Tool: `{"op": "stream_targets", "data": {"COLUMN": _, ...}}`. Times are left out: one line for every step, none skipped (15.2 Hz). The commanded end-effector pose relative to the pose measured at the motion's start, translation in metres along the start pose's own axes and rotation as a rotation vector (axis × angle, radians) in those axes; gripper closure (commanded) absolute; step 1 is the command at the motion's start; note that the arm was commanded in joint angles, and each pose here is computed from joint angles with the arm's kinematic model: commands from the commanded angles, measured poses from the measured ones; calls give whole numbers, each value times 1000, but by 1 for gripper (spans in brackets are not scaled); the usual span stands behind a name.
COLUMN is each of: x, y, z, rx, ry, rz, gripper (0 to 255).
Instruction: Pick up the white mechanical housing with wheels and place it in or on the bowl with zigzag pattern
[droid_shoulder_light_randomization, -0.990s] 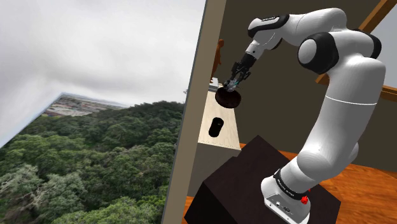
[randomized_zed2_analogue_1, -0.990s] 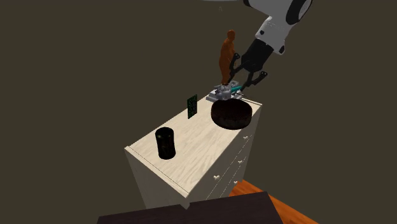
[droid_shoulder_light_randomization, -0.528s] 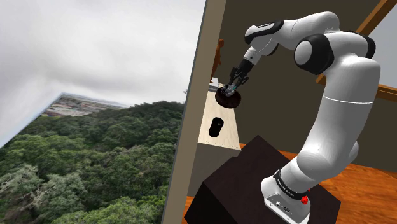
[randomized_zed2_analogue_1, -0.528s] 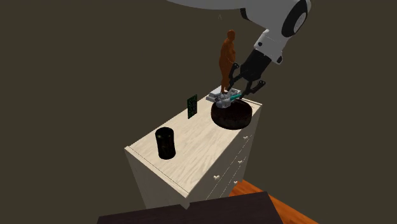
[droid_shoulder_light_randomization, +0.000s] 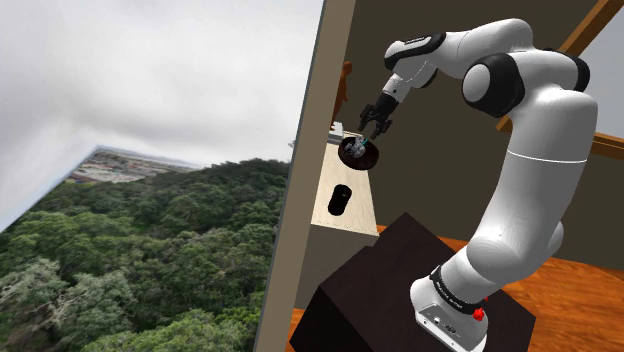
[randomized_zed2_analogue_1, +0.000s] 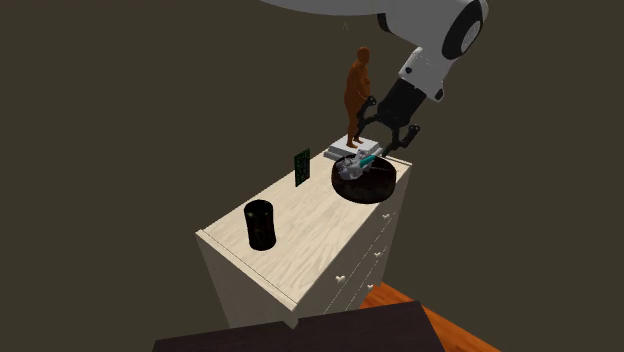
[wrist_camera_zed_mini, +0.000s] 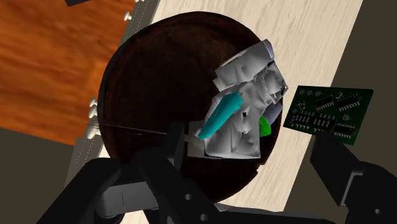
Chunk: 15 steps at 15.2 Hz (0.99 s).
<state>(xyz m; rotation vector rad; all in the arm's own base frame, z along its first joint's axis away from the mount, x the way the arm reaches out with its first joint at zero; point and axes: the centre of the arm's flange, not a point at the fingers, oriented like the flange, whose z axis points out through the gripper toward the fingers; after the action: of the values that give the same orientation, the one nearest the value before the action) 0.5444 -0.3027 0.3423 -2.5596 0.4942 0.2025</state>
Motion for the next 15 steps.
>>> {"op": "stream_targets", "data": {"x": 0, "y": 0, "z": 0, "rx": 0, "ry": 0, "rz": 0, "gripper": 0}}
{"op": "stream_targets", "data": {"x": 0, "y": 0, "z": 0, "rx": 0, "ry": 0, "rz": 0, "gripper": 0}}
{"op": "stream_targets", "data": {"x": 0, "y": 0, "z": 0, "rx": 0, "ry": 0, "rz": 0, "gripper": 0}}
{"op": "stream_targets", "data": {"x": 0, "y": 0, "z": 0, "rx": 0, "ry": 0, "rz": 0, "gripper": 0}}
{"op": "stream_targets", "data": {"x": 0, "y": 0, "z": -13, "rx": 0, "ry": 0, "rz": 0, "gripper": 0}}
{"op": "stream_targets", "data": {"x": 0, "y": 0, "z": -26, "rx": 0, "ry": 0, "rz": 0, "gripper": 0}}
{"op": "stream_targets", "data": {"x": 0, "y": 0, "z": -40, "rx": 0, "ry": 0, "rz": 0, "gripper": 0}}
{"op": "stream_targets", "data": {"x": 0, "y": 0, "z": -50, "rx": 0, "ry": 0, "rz": 0, "gripper": 0}}
{"op": "stream_targets", "data": {"x": 0, "y": 0, "z": -50, "rx": 0, "ry": 0, "rz": 0, "gripper": 0}}
{"op": "stream_targets", "data": {"x": 0, "y": 0, "z": -50, "rx": 0, "ry": 0, "rz": 0, "gripper": 0}}
{"op": "stream_targets", "data": {"x": 0, "y": 0, "z": -50, "rx": 0, "ry": 0, "rz": 0, "gripper": 0}}
{"op": "stream_targets", "data": {"x": 0, "y": 0, "z": -50, "rx": 0, "ry": 0, "rz": 0, "gripper": 0}}
{"op": "stream_targets", "data": {"x": 0, "y": 0, "z": -50, "rx": 0, "ry": 0, "rz": 0, "gripper": 0}}
{"op": "stream_targets", "data": {"x": 0, "y": 0, "z": -50, "rx": 0, "ry": 0, "rz": 0, "gripper": 0}}
{"op": "stream_targets", "data": {"x": 0, "y": 0, "z": -50, "rx": 0, "ry": 0, "rz": 0, "gripper": 0}}
